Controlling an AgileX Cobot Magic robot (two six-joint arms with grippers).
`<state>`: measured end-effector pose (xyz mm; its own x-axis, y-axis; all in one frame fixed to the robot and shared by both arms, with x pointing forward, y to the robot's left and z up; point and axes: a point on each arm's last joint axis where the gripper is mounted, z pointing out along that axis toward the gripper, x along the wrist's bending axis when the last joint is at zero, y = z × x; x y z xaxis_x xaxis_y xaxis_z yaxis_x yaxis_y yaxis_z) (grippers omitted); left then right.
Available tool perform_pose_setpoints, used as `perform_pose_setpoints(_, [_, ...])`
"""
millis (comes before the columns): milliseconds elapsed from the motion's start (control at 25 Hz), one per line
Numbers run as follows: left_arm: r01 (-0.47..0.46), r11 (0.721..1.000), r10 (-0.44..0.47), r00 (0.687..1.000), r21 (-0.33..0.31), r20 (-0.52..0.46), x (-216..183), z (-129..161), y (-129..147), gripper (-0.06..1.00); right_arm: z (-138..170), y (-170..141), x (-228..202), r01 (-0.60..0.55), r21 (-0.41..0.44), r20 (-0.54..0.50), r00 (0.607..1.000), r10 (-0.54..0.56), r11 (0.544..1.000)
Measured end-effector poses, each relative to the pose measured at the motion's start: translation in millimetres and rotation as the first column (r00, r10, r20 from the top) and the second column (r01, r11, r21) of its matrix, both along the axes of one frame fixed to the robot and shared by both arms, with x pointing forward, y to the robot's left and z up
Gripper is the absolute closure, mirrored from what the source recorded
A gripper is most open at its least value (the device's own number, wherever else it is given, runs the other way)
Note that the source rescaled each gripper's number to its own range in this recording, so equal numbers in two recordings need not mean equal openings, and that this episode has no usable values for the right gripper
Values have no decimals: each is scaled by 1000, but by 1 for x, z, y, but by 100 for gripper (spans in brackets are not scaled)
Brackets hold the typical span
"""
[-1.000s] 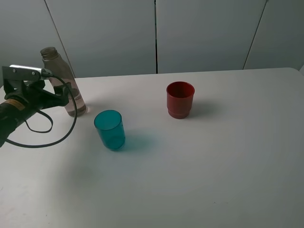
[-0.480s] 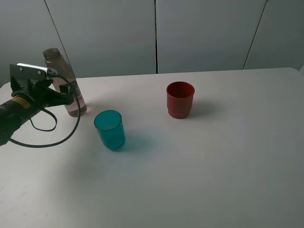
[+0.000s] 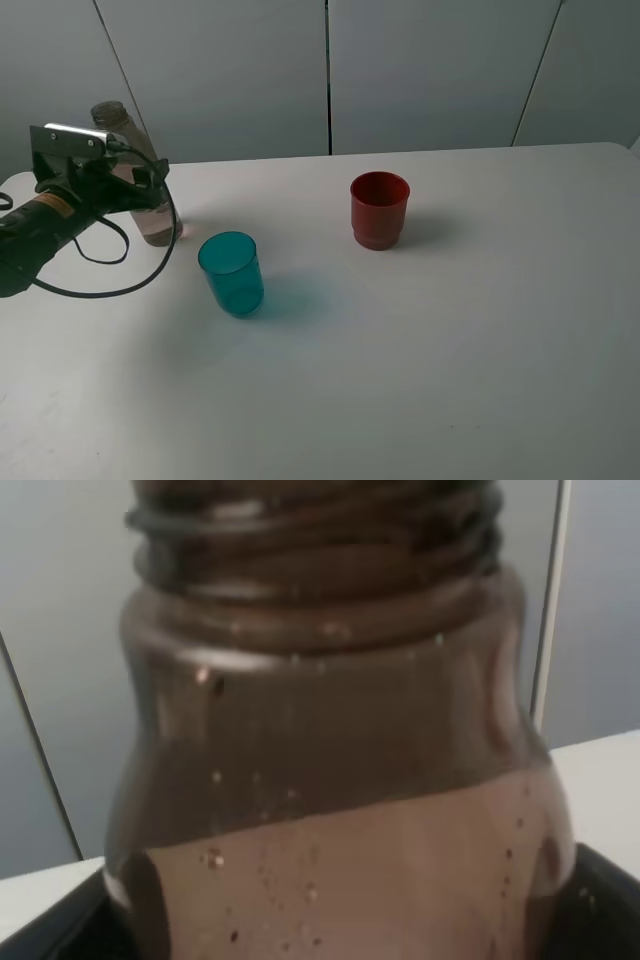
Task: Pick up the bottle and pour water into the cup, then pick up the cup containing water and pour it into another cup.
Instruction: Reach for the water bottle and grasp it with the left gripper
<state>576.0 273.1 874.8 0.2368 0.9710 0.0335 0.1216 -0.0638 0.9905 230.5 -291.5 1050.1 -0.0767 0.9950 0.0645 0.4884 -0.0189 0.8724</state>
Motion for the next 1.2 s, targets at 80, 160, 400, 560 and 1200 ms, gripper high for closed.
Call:
perform_pose_setpoints(80, [2, 1000, -2, 1000, 1, -12, 1, -5, -1, -5, 0, 0, 0, 0, 0, 0, 1000, 0, 1000])
perform_pose_setpoints(160, [4, 1000, -4, 1000, 1, -19, 2, -8, -2, -5, 0, 0, 0, 0, 0, 0, 1000, 0, 1000])
perform_pose_setpoints(400, [12, 1000, -12, 1000, 0, 3, 10, -6, -5, 4, 0, 0, 0, 0, 0, 0, 1000, 0, 1000])
perform_pose_setpoints(560, [8, 1000, -8, 1000, -5, 9, 12, -5, -5, 92, 0, 0, 0, 0, 0, 0, 1000, 0, 1000])
perform_pose_setpoints(1200, [7, 1000, -7, 1000, -10, 4, 12, -5, -5, 92, 0, 0, 0, 1, 2, 0, 1000, -1, 1000])
